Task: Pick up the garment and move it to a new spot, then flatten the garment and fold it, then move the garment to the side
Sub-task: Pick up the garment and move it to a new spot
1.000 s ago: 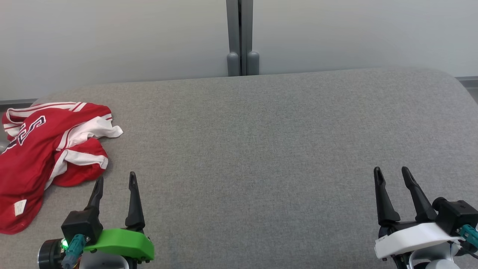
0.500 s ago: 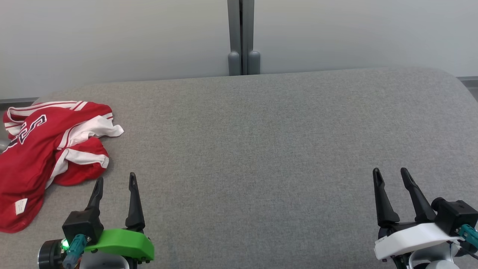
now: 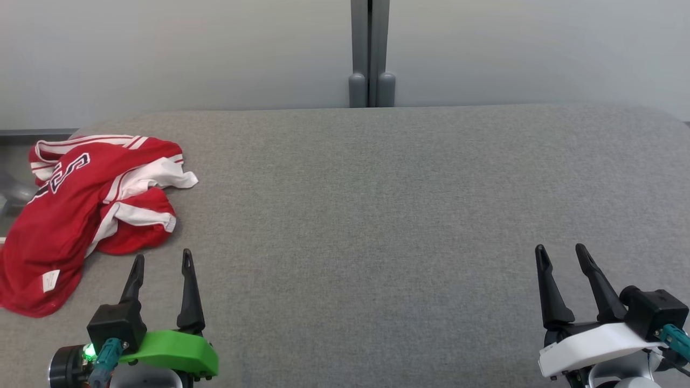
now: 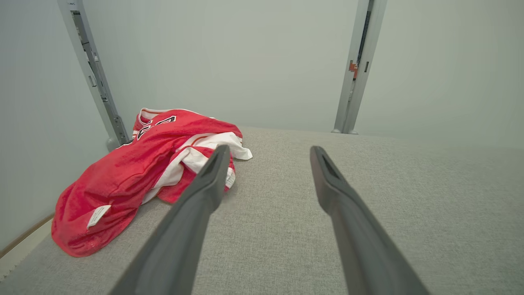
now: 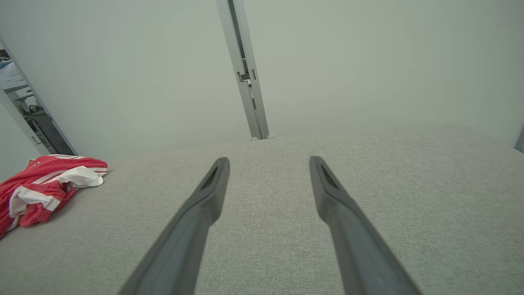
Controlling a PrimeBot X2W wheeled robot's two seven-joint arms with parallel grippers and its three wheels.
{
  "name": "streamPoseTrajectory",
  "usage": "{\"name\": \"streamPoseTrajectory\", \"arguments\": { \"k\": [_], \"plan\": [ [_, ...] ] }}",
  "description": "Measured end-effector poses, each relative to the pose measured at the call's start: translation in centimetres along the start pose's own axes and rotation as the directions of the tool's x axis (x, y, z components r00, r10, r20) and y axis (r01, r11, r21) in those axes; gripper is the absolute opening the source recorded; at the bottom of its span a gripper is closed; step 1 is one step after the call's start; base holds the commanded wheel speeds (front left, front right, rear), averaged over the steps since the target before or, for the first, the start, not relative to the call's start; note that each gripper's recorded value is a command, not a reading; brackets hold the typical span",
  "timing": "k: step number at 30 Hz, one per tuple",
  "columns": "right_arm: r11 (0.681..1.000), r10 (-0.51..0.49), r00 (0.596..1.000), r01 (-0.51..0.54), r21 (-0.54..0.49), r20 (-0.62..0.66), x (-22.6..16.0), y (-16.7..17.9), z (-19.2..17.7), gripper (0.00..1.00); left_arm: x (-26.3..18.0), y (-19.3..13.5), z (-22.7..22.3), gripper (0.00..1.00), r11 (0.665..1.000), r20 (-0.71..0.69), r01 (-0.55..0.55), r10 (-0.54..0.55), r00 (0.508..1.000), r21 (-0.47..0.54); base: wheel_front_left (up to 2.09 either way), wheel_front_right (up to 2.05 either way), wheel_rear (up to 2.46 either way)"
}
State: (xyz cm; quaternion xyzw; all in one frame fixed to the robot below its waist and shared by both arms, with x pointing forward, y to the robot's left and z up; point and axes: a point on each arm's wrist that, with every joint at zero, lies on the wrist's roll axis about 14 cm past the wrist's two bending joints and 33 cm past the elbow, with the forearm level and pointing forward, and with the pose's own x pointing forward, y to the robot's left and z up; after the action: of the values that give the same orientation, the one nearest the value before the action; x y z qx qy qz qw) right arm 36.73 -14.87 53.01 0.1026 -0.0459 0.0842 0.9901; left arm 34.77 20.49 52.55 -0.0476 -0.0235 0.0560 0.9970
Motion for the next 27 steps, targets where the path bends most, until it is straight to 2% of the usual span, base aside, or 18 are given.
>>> {"name": "streamPoseTrajectory", "arguments": {
  "k": [15,27],
  "plan": [
    [0.991,0.137,0.989,-0.137,-0.004,-0.055,2.1,4.3,-1.7,1.0,-2.6,5.0,0.5,1.0,0.989,0.003,-0.15,0.149,0.989,0.022,0.0,0.0,0.0],
    [0.965,0.262,0.96,-0.262,0.006,-0.095,3.9,8.5,-3.1,1.0,-5.9,9.2,0.9,1.0,0.956,0.007,-0.292,0.292,0.956,0.017,0.0,0.0,0.0]
  ]
}}
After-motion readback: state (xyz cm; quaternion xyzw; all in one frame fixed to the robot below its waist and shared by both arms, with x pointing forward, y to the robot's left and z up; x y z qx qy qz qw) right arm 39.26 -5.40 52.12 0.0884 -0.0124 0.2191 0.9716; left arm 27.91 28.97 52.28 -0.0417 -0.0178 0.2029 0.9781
